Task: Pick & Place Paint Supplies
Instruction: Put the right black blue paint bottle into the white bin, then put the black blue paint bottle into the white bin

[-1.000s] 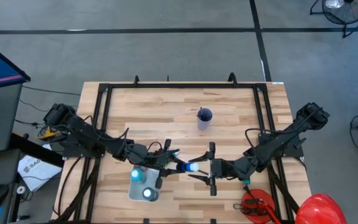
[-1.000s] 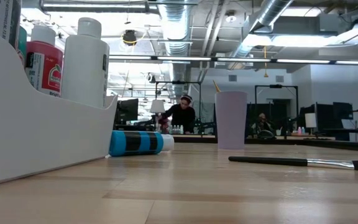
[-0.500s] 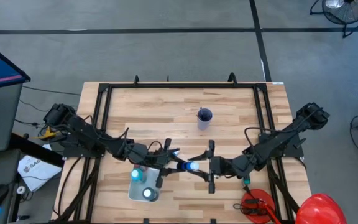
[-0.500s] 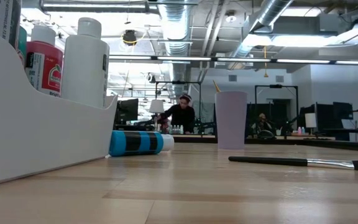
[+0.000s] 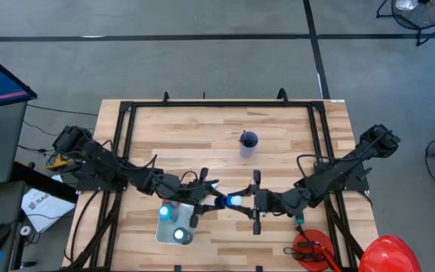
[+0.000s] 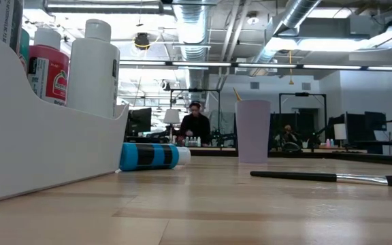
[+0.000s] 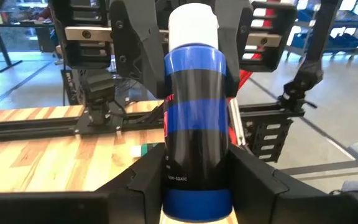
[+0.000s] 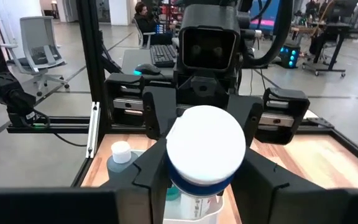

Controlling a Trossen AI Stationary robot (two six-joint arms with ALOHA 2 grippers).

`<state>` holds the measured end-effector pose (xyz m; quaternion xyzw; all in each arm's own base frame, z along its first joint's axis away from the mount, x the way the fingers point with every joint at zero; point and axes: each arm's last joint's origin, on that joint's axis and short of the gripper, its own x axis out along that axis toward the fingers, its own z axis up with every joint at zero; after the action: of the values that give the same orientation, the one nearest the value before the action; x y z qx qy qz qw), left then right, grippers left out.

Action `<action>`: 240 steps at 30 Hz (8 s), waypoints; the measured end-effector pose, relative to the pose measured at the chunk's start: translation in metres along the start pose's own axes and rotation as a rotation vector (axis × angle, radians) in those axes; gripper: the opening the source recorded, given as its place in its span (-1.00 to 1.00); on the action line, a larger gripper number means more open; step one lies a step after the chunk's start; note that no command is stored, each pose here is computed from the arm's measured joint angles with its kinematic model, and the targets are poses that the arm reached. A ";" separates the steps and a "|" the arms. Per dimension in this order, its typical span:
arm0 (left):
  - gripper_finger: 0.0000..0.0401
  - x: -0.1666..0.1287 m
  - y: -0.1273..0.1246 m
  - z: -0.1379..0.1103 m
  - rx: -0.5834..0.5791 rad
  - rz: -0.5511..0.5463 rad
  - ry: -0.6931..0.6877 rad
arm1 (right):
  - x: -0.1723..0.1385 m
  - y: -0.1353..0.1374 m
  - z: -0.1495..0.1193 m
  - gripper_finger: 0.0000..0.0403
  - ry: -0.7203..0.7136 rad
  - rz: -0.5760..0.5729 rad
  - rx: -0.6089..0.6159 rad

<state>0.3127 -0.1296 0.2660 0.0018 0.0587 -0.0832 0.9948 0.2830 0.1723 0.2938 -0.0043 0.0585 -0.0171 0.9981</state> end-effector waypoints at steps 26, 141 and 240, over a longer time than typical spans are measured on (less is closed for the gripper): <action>0.46 -0.127 -0.001 0.013 -0.137 0.181 0.216 | 0.000 0.005 -0.009 -0.35 0.047 -0.018 0.158; 0.45 -0.167 0.012 0.004 -0.194 0.293 0.081 | 0.181 0.035 -0.108 -0.31 0.567 -0.139 0.176; 0.45 -0.167 0.012 0.004 -0.173 0.293 0.087 | 0.154 0.022 -0.077 0.32 0.686 -0.184 0.112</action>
<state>0.1519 -0.0907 0.2893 -0.0718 0.1079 0.0684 0.9892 0.4281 0.1887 0.1991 0.0511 0.3884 -0.1106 0.9134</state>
